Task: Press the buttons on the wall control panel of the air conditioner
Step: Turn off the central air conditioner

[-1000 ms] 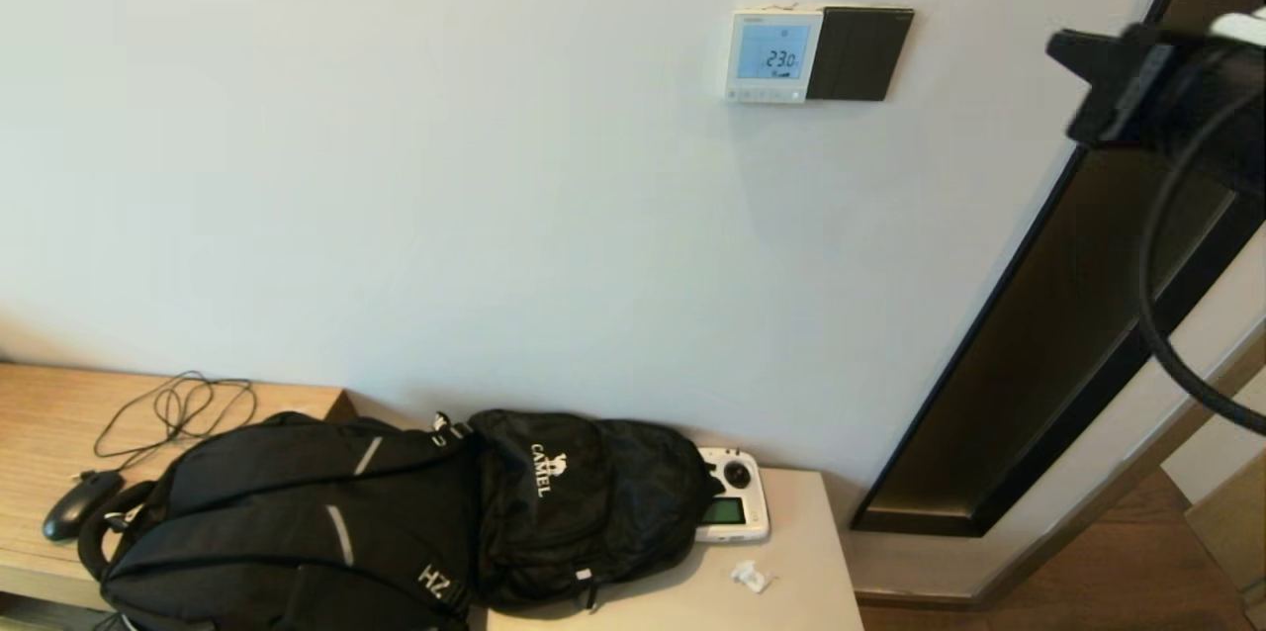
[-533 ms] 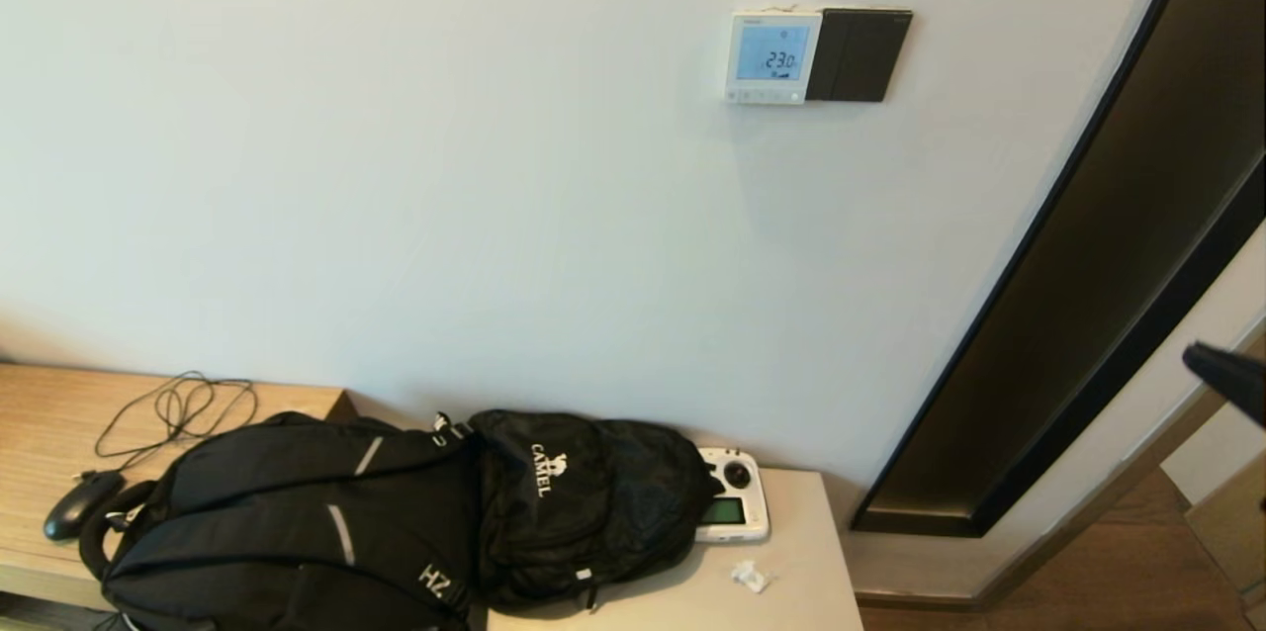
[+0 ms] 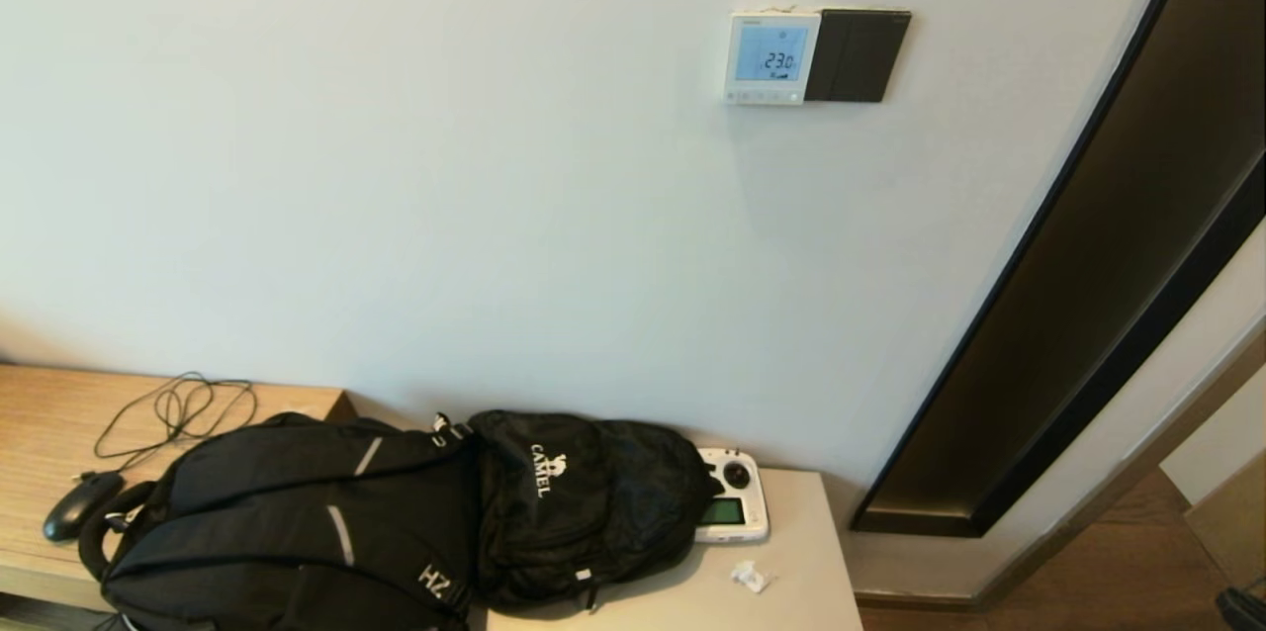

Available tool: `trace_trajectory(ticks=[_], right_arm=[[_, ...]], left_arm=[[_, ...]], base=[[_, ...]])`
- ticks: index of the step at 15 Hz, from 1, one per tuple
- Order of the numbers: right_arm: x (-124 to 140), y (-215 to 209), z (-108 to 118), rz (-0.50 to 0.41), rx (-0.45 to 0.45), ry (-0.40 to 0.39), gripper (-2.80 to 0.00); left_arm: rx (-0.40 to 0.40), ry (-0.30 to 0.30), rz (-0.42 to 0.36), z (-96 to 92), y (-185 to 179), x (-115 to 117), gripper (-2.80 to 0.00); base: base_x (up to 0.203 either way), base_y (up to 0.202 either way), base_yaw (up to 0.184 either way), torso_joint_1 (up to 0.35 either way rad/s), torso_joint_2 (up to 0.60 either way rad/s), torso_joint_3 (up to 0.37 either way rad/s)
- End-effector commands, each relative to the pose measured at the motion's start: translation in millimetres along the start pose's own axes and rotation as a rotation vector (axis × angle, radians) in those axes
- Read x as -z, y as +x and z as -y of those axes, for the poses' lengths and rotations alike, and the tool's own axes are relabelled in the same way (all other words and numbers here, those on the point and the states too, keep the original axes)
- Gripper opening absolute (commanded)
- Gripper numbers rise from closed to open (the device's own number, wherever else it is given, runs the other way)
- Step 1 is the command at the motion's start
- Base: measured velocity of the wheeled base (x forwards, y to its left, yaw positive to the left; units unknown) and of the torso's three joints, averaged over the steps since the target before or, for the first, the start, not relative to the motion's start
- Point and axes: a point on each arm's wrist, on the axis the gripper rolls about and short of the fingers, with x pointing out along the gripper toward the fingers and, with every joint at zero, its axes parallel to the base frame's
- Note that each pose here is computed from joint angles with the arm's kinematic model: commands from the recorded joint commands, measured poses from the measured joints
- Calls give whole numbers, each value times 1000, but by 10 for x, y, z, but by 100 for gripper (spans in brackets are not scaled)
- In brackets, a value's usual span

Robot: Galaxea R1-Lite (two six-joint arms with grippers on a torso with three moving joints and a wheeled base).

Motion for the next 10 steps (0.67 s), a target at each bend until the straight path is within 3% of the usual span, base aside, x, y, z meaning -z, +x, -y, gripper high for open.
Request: trace_trajectory(ticks=[1, 7, 10], right_arm=[[141, -130, -21, 52, -1, -6, -280], [463, -297, -64, 118, 43, -48, -280], [504, -346, -65, 84, 81, -58, -280]], left_arm=[[-1, 0, 2, 0, -2, 0, -280], [0, 0, 2, 0, -2, 0, -280], [1, 0, 2, 0, -2, 0, -280]], base=[[0, 0, 0, 0, 0, 0], [0, 0, 0, 0, 0, 0], [0, 0, 0, 0, 0, 0]])
